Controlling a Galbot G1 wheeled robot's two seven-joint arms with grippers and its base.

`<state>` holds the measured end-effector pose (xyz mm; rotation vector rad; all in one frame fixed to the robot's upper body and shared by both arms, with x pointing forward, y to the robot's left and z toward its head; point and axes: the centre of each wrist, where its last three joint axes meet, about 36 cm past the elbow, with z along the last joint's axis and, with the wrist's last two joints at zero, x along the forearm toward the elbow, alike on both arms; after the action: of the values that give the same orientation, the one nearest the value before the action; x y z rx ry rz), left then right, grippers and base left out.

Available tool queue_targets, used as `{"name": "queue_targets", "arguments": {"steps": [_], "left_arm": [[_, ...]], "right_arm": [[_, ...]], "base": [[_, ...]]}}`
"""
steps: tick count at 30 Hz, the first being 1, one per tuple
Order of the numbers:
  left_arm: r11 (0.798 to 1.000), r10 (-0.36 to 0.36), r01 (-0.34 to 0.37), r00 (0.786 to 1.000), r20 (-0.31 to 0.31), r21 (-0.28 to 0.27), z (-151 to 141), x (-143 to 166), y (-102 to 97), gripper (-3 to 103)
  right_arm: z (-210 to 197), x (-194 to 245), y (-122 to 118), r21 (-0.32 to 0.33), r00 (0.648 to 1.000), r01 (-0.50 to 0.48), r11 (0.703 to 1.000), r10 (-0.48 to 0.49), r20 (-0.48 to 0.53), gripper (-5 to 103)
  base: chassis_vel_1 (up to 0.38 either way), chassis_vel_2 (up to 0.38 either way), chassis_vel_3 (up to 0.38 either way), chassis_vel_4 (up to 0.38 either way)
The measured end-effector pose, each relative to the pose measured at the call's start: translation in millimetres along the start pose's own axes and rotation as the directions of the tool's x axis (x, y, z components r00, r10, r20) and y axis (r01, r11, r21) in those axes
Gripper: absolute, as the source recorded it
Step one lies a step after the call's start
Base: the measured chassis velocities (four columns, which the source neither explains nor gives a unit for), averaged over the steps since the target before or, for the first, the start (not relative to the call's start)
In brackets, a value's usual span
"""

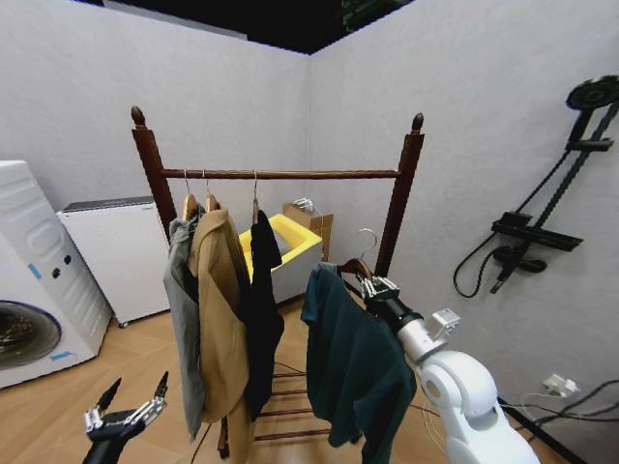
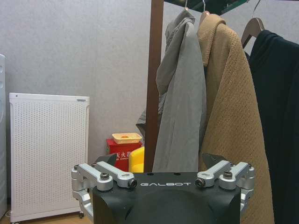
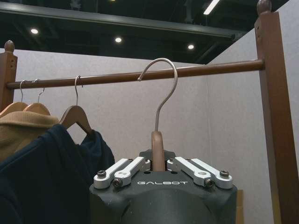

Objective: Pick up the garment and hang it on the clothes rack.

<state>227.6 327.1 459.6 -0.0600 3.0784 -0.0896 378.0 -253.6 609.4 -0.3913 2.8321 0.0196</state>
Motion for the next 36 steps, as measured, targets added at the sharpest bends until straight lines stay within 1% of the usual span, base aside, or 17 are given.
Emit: {"name": "queue_targets", "arguments": {"steps": [3, 4, 5, 6, 8, 16, 18, 25, 27, 36], "left_arm": [[1.000, 0.000, 0.000, 1.000, 0.000, 0.000, 0, 0, 0.0, 100], [1.000, 0.000, 0.000, 1.000, 0.000, 0.000, 0, 0, 0.0, 100], [1.000, 0.000, 0.000, 1.000, 0.000, 0.000, 0, 0, 0.0, 100], [1.000, 0.000, 0.000, 1.000, 0.000, 0.000, 0, 0, 0.0, 100], [1.000, 0.000, 0.000, 1.000, 0.000, 0.000, 0, 0, 0.0, 100], [1.000, 0.000, 0.000, 1.000, 0.000, 0.000, 0, 0, 0.0, 100], [1.000, 0.000, 0.000, 1.000, 0.000, 0.000, 0, 0, 0.0, 100], [1.000, 0.000, 0.000, 1.000, 0.000, 0.000, 0, 0, 0.0, 100], [1.000, 0.000, 0.000, 1.000, 0.000, 0.000, 0, 0, 0.0, 100], [1.000, 0.000, 0.000, 1.000, 0.000, 0.000, 0, 0, 0.0, 100]], "right_arm": [[-19, -6, 10, 0.035, 1.000, -0.021, 0.999, 0.021, 0.001, 9], [-25, -11, 12, 0.060, 0.999, -0.033, 0.998, 0.033, 0.000, 9], [-25, -11, 12, 0.060, 0.999, -0.033, 0.998, 0.033, 0.000, 9], [-28, -16, 13, 0.085, 0.999, -0.048, 0.995, 0.048, 0.005, 9], [-33, -22, 14, 0.114, 0.998, -0.061, 0.992, 0.061, 0.009, 9], [-50, -38, 19, 0.155, 0.995, -0.097, 0.983, 0.092, 0.038, 9], [-52, -54, 24, 0.180, 0.991, -0.132, 0.975, 0.124, 0.053, 9], [-50, -79, 35, 0.201, 0.990, -0.141, 0.969, 0.132, 0.056, 9], [-46, -94, 40, 0.202, 0.991, -0.133, 0.970, 0.124, 0.059, 9], [-50, -118, 39, 0.207, 0.989, -0.139, 0.968, 0.124, 0.086, 9]], "base": [[0.000, 0.000, 0.000, 0.000], [0.000, 0.000, 0.000, 0.000], [0.000, 0.000, 0.000, 0.000], [0.000, 0.000, 0.000, 0.000], [0.000, 0.000, 0.000, 0.000], [0.000, 0.000, 0.000, 0.000], [0.000, 0.000, 0.000, 0.000], [0.000, 0.000, 0.000, 0.000], [0.000, 0.000, 0.000, 0.000], [0.000, 0.000, 0.000, 0.000]]}}
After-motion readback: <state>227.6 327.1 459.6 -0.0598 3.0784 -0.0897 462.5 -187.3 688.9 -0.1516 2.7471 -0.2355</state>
